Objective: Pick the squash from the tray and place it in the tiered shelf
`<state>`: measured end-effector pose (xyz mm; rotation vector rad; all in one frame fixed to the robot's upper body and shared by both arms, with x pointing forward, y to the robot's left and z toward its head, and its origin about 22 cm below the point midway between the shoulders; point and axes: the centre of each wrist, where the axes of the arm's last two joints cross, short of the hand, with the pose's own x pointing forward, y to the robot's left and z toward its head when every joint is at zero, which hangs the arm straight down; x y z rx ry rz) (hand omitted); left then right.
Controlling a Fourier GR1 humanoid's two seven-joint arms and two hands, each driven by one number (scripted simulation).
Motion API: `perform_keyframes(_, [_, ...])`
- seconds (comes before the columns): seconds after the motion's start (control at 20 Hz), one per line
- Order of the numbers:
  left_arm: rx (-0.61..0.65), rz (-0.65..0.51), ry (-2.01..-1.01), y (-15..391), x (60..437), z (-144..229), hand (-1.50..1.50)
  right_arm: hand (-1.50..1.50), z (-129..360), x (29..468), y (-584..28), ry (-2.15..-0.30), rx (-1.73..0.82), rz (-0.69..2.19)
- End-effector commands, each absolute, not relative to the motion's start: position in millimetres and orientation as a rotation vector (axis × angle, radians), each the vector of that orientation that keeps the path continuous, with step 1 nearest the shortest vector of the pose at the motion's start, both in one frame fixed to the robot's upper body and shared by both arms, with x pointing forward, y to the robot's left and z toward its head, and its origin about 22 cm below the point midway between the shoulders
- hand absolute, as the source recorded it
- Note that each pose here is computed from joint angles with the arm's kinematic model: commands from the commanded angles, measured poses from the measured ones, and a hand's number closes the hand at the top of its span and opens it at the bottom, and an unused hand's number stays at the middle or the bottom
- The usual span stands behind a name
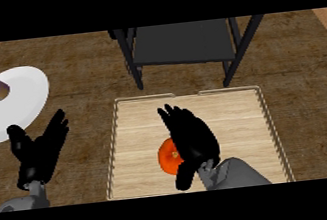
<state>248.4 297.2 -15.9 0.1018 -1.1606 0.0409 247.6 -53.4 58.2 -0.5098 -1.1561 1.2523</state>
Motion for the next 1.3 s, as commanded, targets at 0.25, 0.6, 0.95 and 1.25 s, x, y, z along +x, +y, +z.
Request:
perform_keyframes(0.25, [0.081, 0.039, -1.121, 281.4, 252.5, -22.2, 0.00, 1.50, 32.4, 249.5, -36.2, -1.058, -0.409, 1.540])
perform_keyframes(0.6, [0.087, 0.047, -1.107, 308.9, 245.7, -30.5, 0.00, 1.50, 46.1, 234.0, -32.8, -1.196, -0.321, 1.489])
perform_keyframes(0.95, [0.080, 0.029, -1.113, 290.4, 252.6, -35.0, 0.00, 1.50, 39.3, 260.7, -23.0, -1.151, -0.442, 1.196])
perform_keyframes(1.25, [0.058, -0.001, -1.132, 269.6, 261.2, -27.2, 0.00, 1.50, 74.6, 271.8, 8.6, -1.245, -0.536, 0.971])
